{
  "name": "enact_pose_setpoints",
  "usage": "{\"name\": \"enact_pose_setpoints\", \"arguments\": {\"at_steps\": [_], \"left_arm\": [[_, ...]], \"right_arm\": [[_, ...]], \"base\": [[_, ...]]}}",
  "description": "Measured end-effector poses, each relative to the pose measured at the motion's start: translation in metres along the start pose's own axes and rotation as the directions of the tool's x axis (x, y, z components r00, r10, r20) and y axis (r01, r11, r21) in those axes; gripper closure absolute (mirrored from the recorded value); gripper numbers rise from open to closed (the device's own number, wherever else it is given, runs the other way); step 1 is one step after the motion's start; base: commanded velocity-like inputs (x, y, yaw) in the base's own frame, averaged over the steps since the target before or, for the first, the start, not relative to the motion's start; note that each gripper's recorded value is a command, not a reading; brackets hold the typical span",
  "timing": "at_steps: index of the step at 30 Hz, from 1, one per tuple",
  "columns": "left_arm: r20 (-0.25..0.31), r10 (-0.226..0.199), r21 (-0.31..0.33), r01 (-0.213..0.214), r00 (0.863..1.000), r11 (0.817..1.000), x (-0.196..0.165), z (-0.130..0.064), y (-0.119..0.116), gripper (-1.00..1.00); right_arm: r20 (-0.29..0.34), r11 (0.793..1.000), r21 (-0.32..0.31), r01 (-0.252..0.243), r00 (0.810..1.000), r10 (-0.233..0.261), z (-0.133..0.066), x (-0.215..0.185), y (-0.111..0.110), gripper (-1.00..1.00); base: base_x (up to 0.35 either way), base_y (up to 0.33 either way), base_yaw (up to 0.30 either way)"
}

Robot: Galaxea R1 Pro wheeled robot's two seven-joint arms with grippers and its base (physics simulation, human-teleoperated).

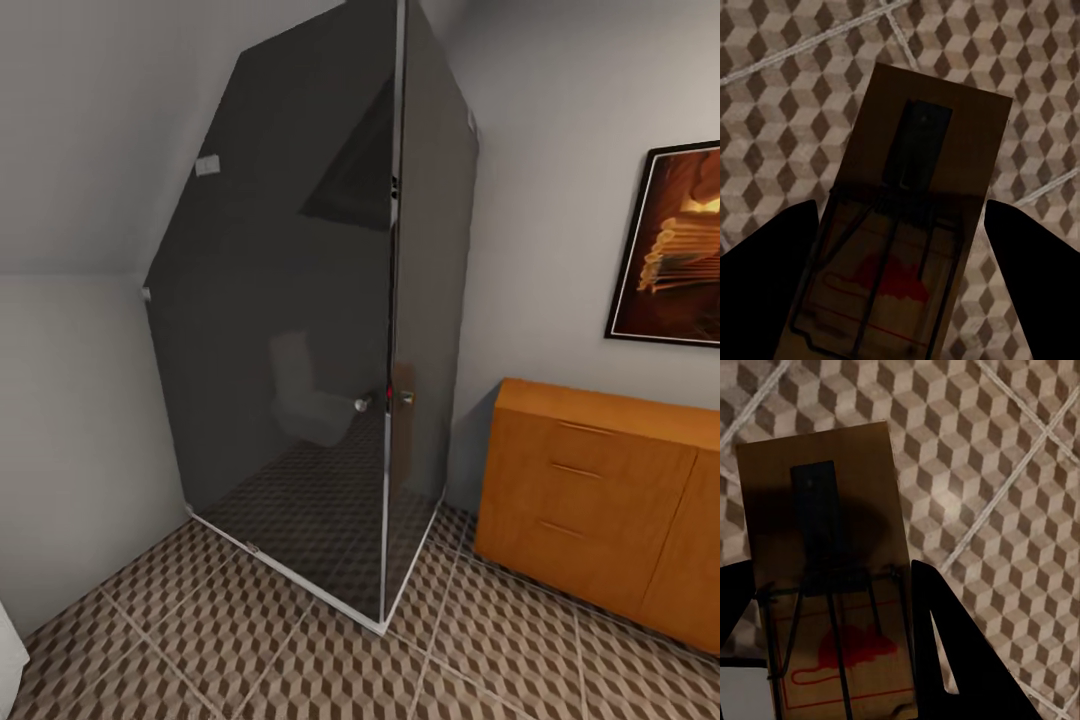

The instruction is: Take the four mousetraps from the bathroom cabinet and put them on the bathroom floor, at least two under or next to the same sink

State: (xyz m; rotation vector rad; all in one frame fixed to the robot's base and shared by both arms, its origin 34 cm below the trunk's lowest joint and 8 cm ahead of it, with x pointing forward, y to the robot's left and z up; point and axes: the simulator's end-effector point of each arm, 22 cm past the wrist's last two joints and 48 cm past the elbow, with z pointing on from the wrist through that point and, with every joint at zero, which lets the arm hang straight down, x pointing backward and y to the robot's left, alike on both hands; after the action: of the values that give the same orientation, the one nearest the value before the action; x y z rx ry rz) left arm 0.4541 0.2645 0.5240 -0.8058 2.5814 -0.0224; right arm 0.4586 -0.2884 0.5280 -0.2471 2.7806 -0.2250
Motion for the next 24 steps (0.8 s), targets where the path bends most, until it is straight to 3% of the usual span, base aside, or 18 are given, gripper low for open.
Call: {"name": "enact_pose_setpoints", "arguments": {"at_steps": [24], "left_arm": [[0.0,0.0,0.0,0.0,1.0,1.0,0.0001,0.0,-0.0002,1.0]], "right_arm": [[0.0,1.0,0.003,0.001,1.0,-0.001,0.0,0.0001,-0.0005,1.0]], "base": [[0.0,0.0,0.274]]}}
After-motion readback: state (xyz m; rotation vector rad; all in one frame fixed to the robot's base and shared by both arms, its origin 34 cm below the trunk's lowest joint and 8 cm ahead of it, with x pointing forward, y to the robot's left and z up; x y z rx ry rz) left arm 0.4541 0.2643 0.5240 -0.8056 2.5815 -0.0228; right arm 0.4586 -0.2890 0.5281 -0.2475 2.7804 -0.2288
